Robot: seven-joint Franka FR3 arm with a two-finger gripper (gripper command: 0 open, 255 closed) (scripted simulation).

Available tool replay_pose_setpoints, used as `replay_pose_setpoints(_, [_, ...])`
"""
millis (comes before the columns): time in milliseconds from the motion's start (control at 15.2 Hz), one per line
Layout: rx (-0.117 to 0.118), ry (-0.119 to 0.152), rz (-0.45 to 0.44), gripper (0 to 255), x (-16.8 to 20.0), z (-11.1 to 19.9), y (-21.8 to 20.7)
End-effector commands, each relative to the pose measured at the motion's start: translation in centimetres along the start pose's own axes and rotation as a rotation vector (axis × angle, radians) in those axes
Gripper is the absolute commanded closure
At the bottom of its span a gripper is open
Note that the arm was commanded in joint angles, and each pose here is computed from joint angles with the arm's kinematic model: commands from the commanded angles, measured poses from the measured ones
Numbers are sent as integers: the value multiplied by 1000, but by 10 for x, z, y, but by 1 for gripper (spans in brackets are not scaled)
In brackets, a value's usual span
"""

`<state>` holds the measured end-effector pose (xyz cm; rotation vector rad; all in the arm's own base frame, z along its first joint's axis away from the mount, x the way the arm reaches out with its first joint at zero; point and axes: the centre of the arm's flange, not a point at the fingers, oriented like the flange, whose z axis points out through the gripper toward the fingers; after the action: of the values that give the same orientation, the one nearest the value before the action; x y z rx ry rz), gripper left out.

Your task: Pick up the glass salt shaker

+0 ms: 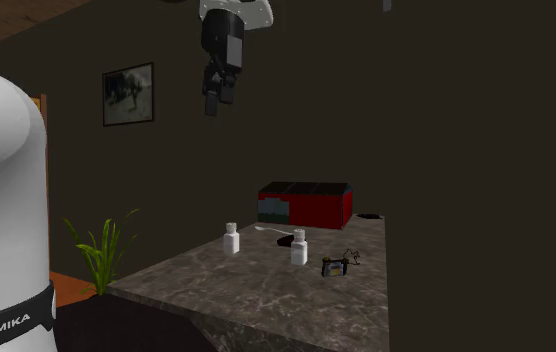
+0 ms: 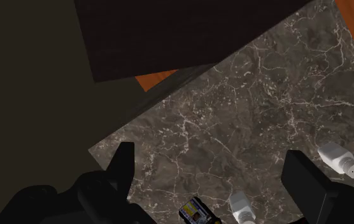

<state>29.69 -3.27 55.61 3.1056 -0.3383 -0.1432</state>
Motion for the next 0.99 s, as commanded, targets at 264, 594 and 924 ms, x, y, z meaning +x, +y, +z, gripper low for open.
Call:
replay_pose_setpoints(264, [6, 11, 17, 0, 36, 31, -19])
replay_pose_setpoints(594, [13, 24, 39, 0, 82, 69, -42])
replay_pose_setpoints(924, [20, 37, 60, 0, 129, 107, -65])
